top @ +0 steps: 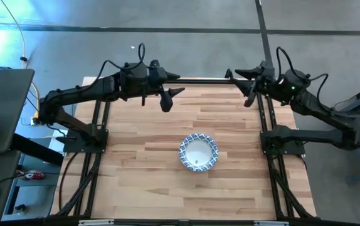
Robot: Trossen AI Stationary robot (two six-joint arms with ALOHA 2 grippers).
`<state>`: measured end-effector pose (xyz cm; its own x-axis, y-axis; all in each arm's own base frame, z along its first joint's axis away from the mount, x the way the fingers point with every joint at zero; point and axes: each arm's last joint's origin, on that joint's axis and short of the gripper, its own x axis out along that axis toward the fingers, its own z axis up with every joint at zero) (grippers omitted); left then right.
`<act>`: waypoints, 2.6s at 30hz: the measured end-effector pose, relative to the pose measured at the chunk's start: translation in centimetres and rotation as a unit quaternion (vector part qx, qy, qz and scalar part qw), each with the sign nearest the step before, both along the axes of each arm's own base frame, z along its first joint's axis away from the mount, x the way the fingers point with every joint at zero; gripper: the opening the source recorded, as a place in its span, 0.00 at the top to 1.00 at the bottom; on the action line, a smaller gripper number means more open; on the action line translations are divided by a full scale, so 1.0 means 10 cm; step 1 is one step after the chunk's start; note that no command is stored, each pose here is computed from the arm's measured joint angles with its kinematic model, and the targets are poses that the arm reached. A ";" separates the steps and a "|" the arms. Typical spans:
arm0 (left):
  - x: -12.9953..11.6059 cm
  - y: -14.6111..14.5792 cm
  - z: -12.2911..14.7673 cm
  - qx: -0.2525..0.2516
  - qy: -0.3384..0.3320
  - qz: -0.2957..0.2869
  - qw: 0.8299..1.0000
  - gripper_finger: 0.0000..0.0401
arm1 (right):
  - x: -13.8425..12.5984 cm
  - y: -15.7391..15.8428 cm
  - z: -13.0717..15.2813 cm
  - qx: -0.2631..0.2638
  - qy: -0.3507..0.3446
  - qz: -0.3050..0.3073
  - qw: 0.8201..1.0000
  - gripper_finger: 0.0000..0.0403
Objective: Nest bowls inside each other
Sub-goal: Return to Home Position
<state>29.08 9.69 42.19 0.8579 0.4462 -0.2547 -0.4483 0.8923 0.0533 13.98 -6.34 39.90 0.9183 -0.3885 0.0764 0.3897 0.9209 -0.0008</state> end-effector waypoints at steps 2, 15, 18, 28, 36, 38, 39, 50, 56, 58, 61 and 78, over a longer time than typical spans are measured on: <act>-0.04 -0.03 0.02 0.000 0.004 0.002 1.000 0.40 | -0.01 0.04 0.00 0.002 0.002 -0.004 1.000 0.54; -0.50 -0.20 0.09 0.004 -0.022 0.017 1.000 0.40 | -0.13 0.25 -0.07 0.026 0.037 0.031 0.998 0.54; -0.57 -0.23 -0.04 0.000 -0.027 0.003 1.000 0.40 | -0.13 0.28 -0.11 0.033 0.062 0.043 0.997 0.54; -0.74 -0.27 -0.46 -0.029 -0.091 -0.012 0.995 0.40 | -0.09 0.30 -0.24 0.041 0.068 0.054 0.995 0.54; -0.83 -0.30 -0.54 -0.034 -0.085 -0.012 0.996 0.40 | 0.01 0.28 -0.65 0.076 0.023 0.059 0.995 0.54; -0.83 -0.30 -0.58 -0.036 -0.069 -0.011 0.997 0.40 | 0.02 0.28 -0.75 0.081 0.010 0.061 0.995 0.54; -0.83 -0.30 -0.59 -0.038 -0.062 -0.011 0.997 0.40 | 0.02 0.27 -0.80 0.085 0.006 0.061 0.994 0.54; -0.86 -0.27 -0.88 -0.042 -0.059 -0.002 0.997 0.40 | 0.02 0.27 -1.04 0.103 -0.004 0.059 0.993 0.54; -0.89 -0.23 -1.20 -0.067 -0.080 -0.005 0.995 0.40 | 0.02 0.27 -1.07 0.090 0.017 0.055 0.994 0.54; -0.89 -0.23 -1.25 -0.065 -0.085 -0.005 0.994 0.40 | 0.02 0.27 -1.09 0.092 0.029 0.051 0.994 0.54; -0.91 -0.20 -1.34 -0.063 -0.071 0.000 0.996 0.40 | 0.02 0.27 -1.12 0.089 0.045 0.050 0.994 0.54; -0.99 -0.08 -1.62 -0.050 -0.092 0.010 0.994 0.40 | 0.02 0.22 -1.63 0.024 0.033 -0.029 0.999 0.54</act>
<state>19.15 8.85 25.97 0.8852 0.4445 -0.1374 -0.4603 0.8796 -0.1202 14.15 -4.13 23.55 0.8963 -0.4434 -0.0041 0.4434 0.8962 0.0142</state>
